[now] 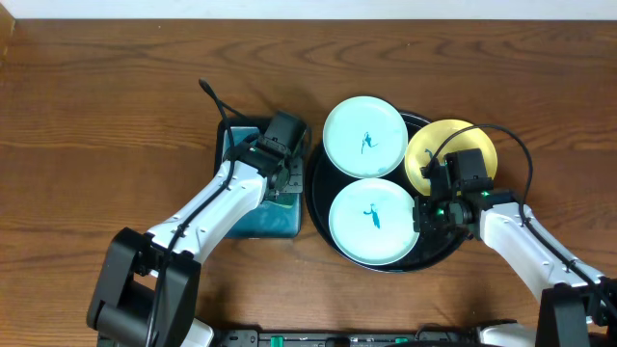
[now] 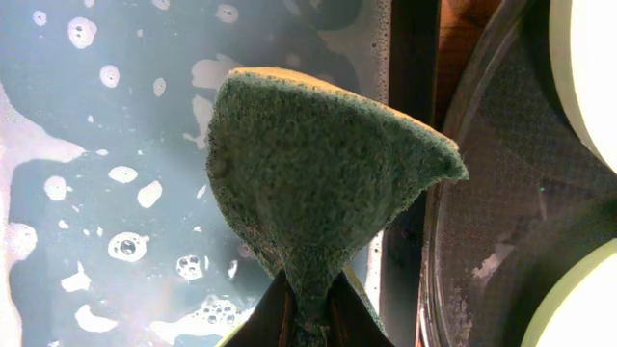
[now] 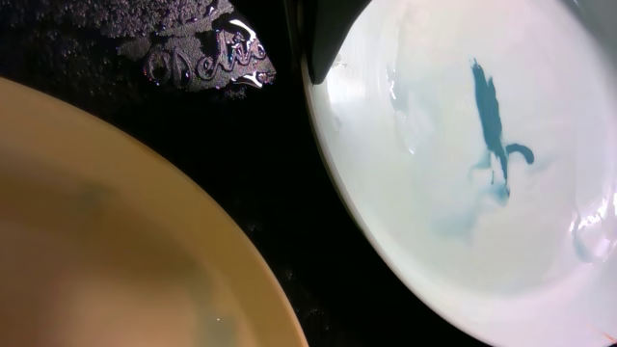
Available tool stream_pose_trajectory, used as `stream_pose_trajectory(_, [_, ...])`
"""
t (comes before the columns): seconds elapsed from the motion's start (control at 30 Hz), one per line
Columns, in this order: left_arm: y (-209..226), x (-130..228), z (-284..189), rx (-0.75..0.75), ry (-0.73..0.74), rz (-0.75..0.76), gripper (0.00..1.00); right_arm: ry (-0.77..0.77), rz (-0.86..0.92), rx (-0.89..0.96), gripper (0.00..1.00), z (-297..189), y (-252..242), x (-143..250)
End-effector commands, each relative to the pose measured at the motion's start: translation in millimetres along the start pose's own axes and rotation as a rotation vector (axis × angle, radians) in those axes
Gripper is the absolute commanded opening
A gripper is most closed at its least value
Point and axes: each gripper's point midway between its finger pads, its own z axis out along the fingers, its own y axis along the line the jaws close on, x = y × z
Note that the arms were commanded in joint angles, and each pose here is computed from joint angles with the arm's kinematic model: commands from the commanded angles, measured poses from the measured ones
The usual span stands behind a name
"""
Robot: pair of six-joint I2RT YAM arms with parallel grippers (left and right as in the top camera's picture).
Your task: Clean dirty plates on tray and stack at the side
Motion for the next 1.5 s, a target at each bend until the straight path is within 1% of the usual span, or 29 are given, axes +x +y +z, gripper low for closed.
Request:
stream_pose_trajectory(0.0, [4, 1, 2, -0.021, -0.003, -0.029, 0.08, -0.009, -0.009, -0.022, 0.01, -2, 6, -6])
stream_pose_trajectory(0.27, [7, 9, 15, -0.042, 0.041, -0.047, 0.07, -0.006, -0.008, -0.021, 0.01, -2, 6, -5])
stream_pose_trajectory(0.4, [-1, 16, 20, -0.008, 0.078, -0.045, 0.07, -0.006, -0.008, -0.021, 0.01, -2, 6, -5])
stream_pose_trajectory(0.57, [-8, 19, 19, 0.003, 0.08, -0.028, 0.07, -0.006, -0.008, -0.021, 0.01, -2, 6, -5])
stream_pose_trajectory(0.7, [-23, 26, 18, 0.054, 0.103, -0.006, 0.07, -0.006, -0.009, -0.021, 0.01, -2, 6, -5])
stream_pose_trajectory(0.87, [-25, 26, 16, 0.058, 0.099, 0.002, 0.08, -0.007, -0.009, -0.021, 0.01, -2, 6, -5])
stream_pose_trajectory(1.0, [-24, 21, 9, 0.053, 0.069, 0.003, 0.07, -0.007, -0.009, -0.021, 0.01, -2, 6, -5])
stream_pose_trajectory(1.13, [-15, 9, -4, 0.009, 0.004, 0.004, 0.08, -0.006, -0.009, -0.021, 0.01, -2, 6, -5])
stream_pose_trajectory(1.3, [-16, -5, -32, 0.035, -0.084, 0.018, 0.07, -0.007, -0.009, -0.021, 0.01, -2, 6, -5])
stream_pose_trajectory(1.47, [-16, -11, -48, 0.055, -0.129, 0.036, 0.07, -0.007, -0.009, -0.021, 0.01, -2, 6, -5])
